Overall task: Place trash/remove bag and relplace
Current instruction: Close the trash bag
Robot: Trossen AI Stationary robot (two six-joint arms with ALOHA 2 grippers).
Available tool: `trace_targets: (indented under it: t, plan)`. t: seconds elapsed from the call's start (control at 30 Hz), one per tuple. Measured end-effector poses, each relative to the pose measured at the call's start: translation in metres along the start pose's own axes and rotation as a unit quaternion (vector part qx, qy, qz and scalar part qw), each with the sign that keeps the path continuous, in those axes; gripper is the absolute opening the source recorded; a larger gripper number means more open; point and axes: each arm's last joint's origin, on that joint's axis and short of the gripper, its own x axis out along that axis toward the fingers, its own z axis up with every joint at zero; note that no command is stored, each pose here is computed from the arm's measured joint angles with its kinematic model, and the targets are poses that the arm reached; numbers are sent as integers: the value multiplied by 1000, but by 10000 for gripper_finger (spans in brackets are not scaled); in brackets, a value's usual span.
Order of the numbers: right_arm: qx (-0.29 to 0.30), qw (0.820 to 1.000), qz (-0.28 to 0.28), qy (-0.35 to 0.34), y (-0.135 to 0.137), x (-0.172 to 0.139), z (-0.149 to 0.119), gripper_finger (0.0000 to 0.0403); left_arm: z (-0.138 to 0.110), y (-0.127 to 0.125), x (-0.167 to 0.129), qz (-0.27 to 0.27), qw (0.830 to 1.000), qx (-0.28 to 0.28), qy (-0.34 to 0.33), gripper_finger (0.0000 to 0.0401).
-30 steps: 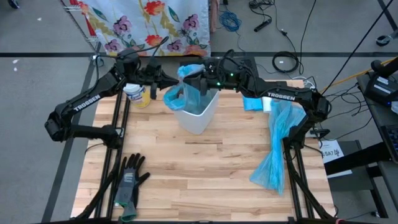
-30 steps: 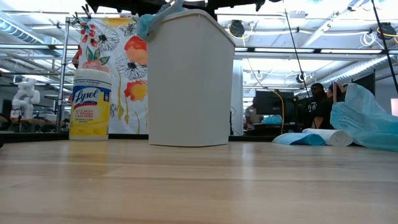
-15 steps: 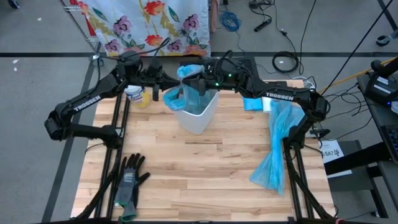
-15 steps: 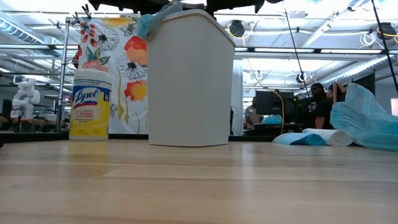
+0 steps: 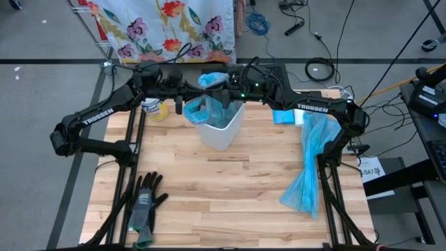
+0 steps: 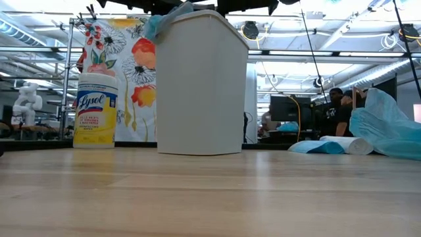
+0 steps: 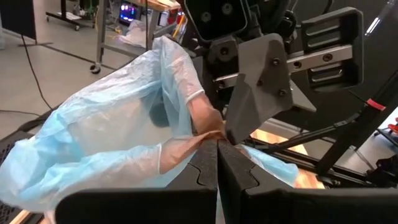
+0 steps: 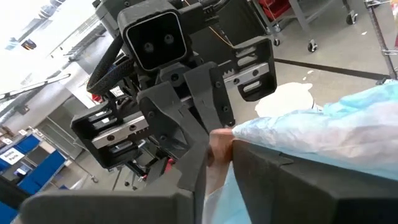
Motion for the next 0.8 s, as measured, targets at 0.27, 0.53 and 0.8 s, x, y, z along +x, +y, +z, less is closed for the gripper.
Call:
trace_targets:
  t: [0.27, 0.53, 0.8]
  plan:
    - [-32, 999, -9, -8, 0, 0, 1, 3, -1, -3, 2, 6, 1000, -1, 2, 0]
    - [-38, 998, 27, -51, 7, -1, 9, 0, 0, -4, 0, 10, 1000, 1, 0, 0]
    - [-28, 994, 66, -77, 14, -2, 14, 0, 9, -5, -5, 9, 999, 21, -37, 0]
